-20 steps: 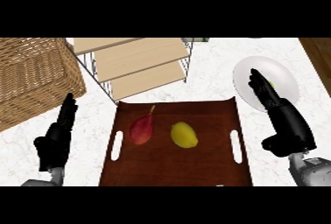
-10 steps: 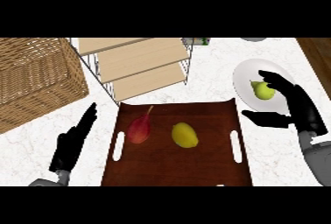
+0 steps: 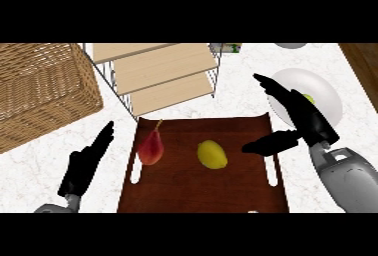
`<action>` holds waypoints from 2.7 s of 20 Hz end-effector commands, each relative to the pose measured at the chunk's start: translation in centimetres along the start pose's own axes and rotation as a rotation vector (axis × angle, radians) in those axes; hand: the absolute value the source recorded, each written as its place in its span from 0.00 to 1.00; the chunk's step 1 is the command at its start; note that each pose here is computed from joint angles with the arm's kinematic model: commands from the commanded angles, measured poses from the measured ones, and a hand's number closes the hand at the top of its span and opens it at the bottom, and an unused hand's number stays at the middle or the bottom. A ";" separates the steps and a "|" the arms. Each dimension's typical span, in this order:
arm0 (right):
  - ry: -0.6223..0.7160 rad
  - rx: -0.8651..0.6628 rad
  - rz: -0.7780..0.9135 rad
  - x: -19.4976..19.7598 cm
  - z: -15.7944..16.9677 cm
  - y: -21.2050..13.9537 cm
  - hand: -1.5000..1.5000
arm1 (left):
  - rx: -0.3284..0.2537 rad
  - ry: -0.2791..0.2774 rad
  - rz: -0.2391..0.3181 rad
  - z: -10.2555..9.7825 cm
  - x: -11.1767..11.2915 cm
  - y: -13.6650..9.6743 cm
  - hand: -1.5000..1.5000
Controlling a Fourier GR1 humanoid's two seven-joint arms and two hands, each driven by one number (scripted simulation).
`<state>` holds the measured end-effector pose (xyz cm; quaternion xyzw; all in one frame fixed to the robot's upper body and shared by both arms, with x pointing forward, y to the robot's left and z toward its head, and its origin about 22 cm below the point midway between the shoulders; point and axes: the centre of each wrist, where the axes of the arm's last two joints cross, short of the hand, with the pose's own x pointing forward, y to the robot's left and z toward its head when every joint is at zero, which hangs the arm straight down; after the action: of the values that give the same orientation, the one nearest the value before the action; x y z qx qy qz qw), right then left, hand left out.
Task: Pick the lemon from the tray and place it in the tiered shelf
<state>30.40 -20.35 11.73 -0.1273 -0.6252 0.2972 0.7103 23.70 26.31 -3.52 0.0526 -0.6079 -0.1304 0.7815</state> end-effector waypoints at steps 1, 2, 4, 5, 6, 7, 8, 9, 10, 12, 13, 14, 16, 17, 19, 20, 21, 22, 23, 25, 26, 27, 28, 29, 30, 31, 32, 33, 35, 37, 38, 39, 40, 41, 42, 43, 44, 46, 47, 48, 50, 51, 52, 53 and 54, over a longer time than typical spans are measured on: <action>0.058 0.178 0.105 3.7 1.1 1.5 0.00 | -0.010 0.003 -0.001 1.0 -1.4 0.1 0.50; 0.089 0.207 0.155 5.6 1.1 3.0 0.00 | -0.009 0.000 -0.008 0.3 0.0 0.7 0.50; 0.169 0.231 0.300 6.9 0.3 3.5 0.00 | -0.023 -0.011 -0.026 0.2 0.3 0.8 0.50; 0.190 0.212 0.404 7.9 -0.3 3.5 0.00 | -0.024 -0.019 -0.009 -0.3 0.2 -0.7 0.50; 0.197 0.206 0.529 7.3 -0.1 3.3 0.00 | -0.025 0.010 -0.005 0.0 -0.6 -0.7 0.50; 0.243 0.164 0.643 8.0 -0.4 2.5 0.00 | -0.030 0.002 0.003 -0.2 -0.2 -0.8 0.50; 0.258 0.157 0.710 8.8 -0.4 3.4 0.00 | -0.032 -0.012 -0.007 -0.2 0.3 0.1 0.50; 0.285 0.142 0.767 8.7 -0.7 4.4 0.00 | -0.028 -0.002 0.002 -0.2 -0.2 -0.6 0.50; 0.307 0.121 0.827 9.0 -0.6 6.6 0.00 | -0.029 -0.008 -0.017 0.0 0.2 0.2 0.50; 0.317 0.110 0.932 9.9 -1.0 7.7 0.00 | -0.023 -0.006 -0.030 -0.6 0.2 -0.1 0.50; 0.328 0.084 0.941 11.4 -1.5 7.8 0.00 | -0.031 0.004 -0.007 -0.9 0.5 -0.5 0.50; 0.320 0.126 0.956 11.1 -1.2 8.6 0.00 | -0.023 0.009 -0.002 -0.9 0.1 0.4 0.50; 0.336 0.155 0.928 11.1 -2.4 11.6 0.00 | -0.025 -0.007 -0.005 0.2 -0.6 -0.4 0.50; 0.333 0.150 0.908 13.6 -1.8 13.4 0.00 | -0.037 -0.003 0.000 -0.2 0.6 -0.6 0.50; 0.361 0.195 0.909 13.9 -3.3 14.0 0.00 | -0.034 0.010 0.003 0.0 0.1 0.0 0.50; 0.388 0.227 0.909 11.5 -3.5 13.9 0.00 | -0.006 -0.005 -0.017 -0.3 0.9 0.6 0.50; 0.397 0.235 0.895 12.0 -3.1 15.5 0.00 | -0.041 0.000 0.000 -0.6 0.9 -0.3 0.50; 0.424 0.262 0.914 12.0 -3.1 16.2 0.00 | -0.017 -0.007 -0.011 0.0 -0.2 -0.4 0.50; 0.448 0.262 0.915 12.2 -3.5 15.7 0.00 | -0.017 -0.007 0.000 -0.4 1.3 1.0 0.50; 0.485 0.250 0.923 11.3 -4.0 16.8 0.00 | -0.021 0.003 0.013 0.1 0.7 0.2 0.50; 0.494 0.254 0.927 12.4 -3.7 18.2 0.00 | 0.004 -0.018 -0.003 -0.3 1.1 1.1 0.50; 0.513 0.282 0.948 10.5 -3.3 18.9 0.00 | -0.018 0.019 0.015 0.5 -0.3 0.5 0.50; 0.518 0.260 0.955 11.5 -3.8 17.9 0.00 | -0.013 -0.004 0.014 0.6 -0.3 -0.7 0.50; 0.528 0.249 0.949 11.4 -4.1 18.7 0.00 | -0.011 -0.004 0.009 -0.3 1.7 -0.6 0.50; 0.516 0.245 0.955 12.4 -4.1 19.2 0.00 | -0.008 0.001 0.005 -1.1 1.2 0.8 0.50; 0.549 0.244 0.929 11.1 -4.4 18.1 0.00 | -0.013 0.009 0.006 0.3 0.5 1.6 0.50; 0.535 0.239 0.956 10.0 -4.4 18.8 0.00 | 0.006 -0.004 -0.010 -0.3 1.6 1.1 0.50; 0.544 0.217 0.965 10.2 -4.6 19.2 0.00 | 0.010 0.000 -0.003 0.5 0.0 0.0 0.50; 0.536 0.211 1.030 9.8 -4.1 18.7 0.00 | -0.005 0.006 -0.017 0.4 -0.2 -0.1 0.50; 0.539 0.184 1.023 10.0 -4.0 19.6 0.00 | -0.010 0.005 -0.002 0.1 0.4 0.0 0.50; 0.546 0.173 1.038 9.6 -4.9 19.5 0.00 | -0.009 -0.005 -0.010 -0.2 1.1 -0.2 0.50; 0.541 0.167 1.032 10.3 -4.5 18.2 0.00 | 0.017 0.008 -0.003 -0.6 -0.6 0.9 0.50; 0.541 0.173 1.049 9.4 -4.5 19.3 0.00 | -0.001 0.022 0.008 -0.1 -0.6 -0.4 0.50; 0.556 0.182 1.056 10.7 -4.8 18.4 0.00 | -0.001 0.007 0.009 0.0 -0.3 1.0 0.50; 0.555 0.174 1.058 8.1 -5.0 18.7 0.00 | -0.005 -0.003 0.003 1.1 -0.2 0.6 0.50; 0.562 0.182 1.063 6.9 -4.2 19.2 0.00 | -0.006 0.018 0.003 0.3 -0.4 -1.1 0.50; 0.561 0.168 1.041 9.7 -3.9 19.1 0.00 | 0.004 0.008 -0.007 1.2 -0.7 0.3 0.50; 0.575 0.201 1.074 6.6 -5.0 19.1 0.00 | 0.011 0.003 -0.002 -0.6 0.2 -0.3 0.50; 0.573 0.210 1.063 8.9 -5.4 18.7 0.00 | -0.005 0.004 0.001 -0.2 0.6 0.4 0.50; 0.572 0.206 1.084 8.7 -4.8 18.2 0.00 | 0.008 0.023 0.011 -0.9 -0.1 -0.3 0.50; 0.595 0.201 1.097 5.7 -4.0 19.5 0.00 | 0.011 0.004 0.010 0.1 0.3 0.4 0.50; 0.579 0.202 1.088 7.6 -5.0 18.7 0.00 | -0.005 0.007 -0.001 -0.6 -0.2 0.0 0.50; 0.566 0.191 1.082 6.8 -3.6 19.8 0.00 | 0.000 0.012 0.001 -0.3 0.2 -0.5 0.50; 0.583 0.205 1.079 7.7 -4.9 19.6 0.00 | -0.007 -0.007 0.002 0.2 -0.1 0.0 0.50; 0.586 0.208 1.097 5.3 -4.9 18.4 0.00 | -0.011 -0.002 0.015 0.8 -0.3 1.2 0.50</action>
<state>30.53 -1.19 5.68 -0.3825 -0.2851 0.6428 0.5993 23.71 26.64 -3.48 0.0508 -0.6064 -0.1287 0.7830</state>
